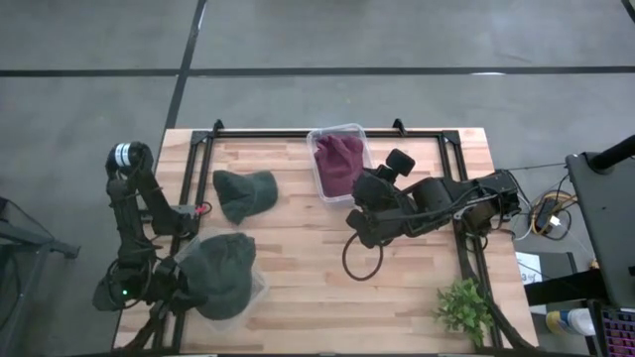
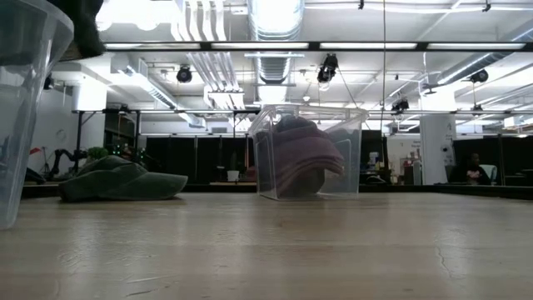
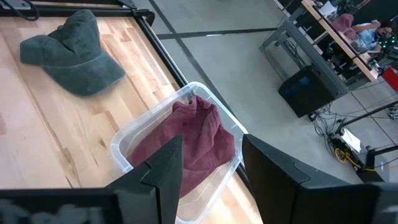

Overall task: Pick & Place hat
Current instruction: Put the green cap into the bottom transparent bin

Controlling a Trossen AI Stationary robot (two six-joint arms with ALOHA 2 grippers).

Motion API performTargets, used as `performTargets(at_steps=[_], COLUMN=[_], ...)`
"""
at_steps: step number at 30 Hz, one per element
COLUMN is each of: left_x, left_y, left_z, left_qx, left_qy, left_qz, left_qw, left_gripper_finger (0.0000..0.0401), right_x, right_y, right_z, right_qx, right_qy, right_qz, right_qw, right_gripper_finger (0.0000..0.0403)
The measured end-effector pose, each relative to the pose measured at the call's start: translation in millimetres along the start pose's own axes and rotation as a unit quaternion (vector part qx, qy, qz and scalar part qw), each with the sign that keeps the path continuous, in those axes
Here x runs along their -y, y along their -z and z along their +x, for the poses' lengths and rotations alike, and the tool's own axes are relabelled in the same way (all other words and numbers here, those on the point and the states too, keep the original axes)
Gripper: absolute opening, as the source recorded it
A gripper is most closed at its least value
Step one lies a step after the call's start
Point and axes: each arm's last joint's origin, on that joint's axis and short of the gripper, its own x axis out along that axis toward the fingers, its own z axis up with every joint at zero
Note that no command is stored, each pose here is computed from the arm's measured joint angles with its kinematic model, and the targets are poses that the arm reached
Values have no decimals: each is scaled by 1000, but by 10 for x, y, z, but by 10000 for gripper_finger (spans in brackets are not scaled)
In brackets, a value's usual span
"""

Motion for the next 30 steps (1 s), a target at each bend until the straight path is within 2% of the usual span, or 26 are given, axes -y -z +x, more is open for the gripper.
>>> performTargets(at_steps=[4,15,30], left_x=[22,168,182], left_y=[12,-106,-252], left_z=[-36,-115,-240], left_qx=[-25,-34,-12], left_qy=[16,31,23], left_qz=[-14,-18,71], left_qw=[999,999,997], left_gripper_finger=[130,131,131], right_x=[0,0,-13], right_y=[0,-1,5], right_z=[0,0,0], right_qx=[0,0,-11], right_qy=[0,0,-19], right_qz=[0,0,0], right_qw=[1000,1000,1000], right_gripper_finger=[160,160,160])
